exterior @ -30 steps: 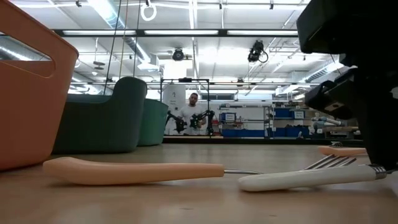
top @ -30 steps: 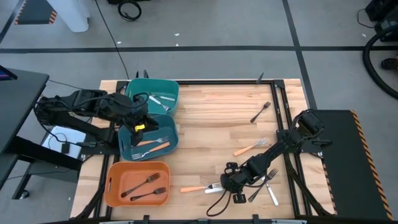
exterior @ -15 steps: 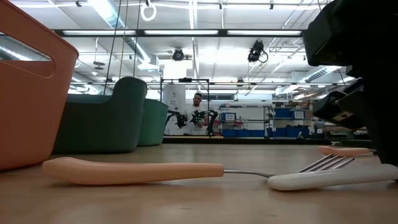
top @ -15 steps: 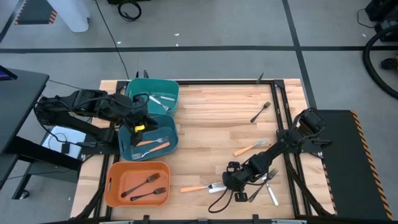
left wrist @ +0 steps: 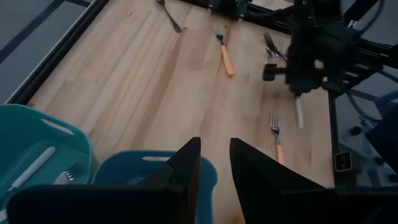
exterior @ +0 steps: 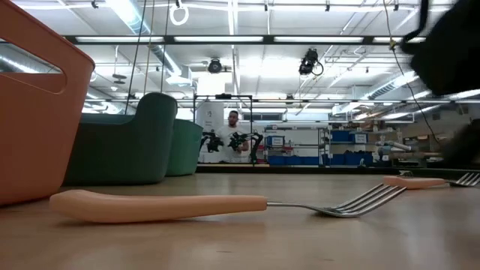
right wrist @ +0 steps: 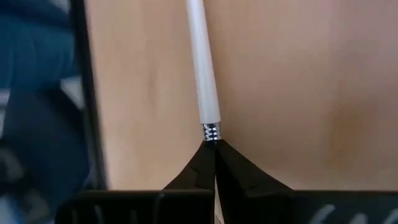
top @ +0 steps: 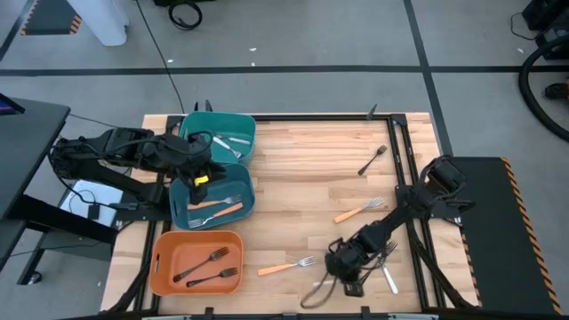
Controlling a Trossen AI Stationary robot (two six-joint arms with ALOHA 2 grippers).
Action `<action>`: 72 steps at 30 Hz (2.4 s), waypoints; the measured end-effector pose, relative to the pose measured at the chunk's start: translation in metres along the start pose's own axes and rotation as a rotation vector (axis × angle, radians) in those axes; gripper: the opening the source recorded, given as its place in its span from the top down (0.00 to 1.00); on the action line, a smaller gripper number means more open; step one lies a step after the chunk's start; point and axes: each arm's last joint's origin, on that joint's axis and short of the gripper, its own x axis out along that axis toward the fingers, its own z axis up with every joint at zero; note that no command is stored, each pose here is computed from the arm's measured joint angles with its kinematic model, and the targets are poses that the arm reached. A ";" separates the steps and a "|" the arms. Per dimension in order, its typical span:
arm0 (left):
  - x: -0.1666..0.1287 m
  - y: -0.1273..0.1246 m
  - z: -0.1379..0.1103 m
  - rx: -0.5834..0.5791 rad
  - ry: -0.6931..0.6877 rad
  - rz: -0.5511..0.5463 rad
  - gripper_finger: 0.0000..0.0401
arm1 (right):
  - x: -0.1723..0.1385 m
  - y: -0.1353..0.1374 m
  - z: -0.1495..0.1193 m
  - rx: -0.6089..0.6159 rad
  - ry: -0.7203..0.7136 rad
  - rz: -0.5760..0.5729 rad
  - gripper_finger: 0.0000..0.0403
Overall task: Sort silverware by color (type)
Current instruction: Put the white fork into the green bin
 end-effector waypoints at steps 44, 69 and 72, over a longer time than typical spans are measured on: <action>0.123 0.051 0.064 -0.014 -0.174 0.272 0.57 | -0.302 -0.108 0.093 -0.233 -1.228 -0.408 0.99; 0.115 0.071 0.106 -0.094 -0.584 0.193 0.70 | -0.338 -0.149 0.082 -0.302 -1.283 -0.345 0.99; 0.114 0.071 0.107 -0.052 -0.593 0.201 0.82 | -0.342 -0.152 0.081 -0.285 -1.306 -0.342 0.99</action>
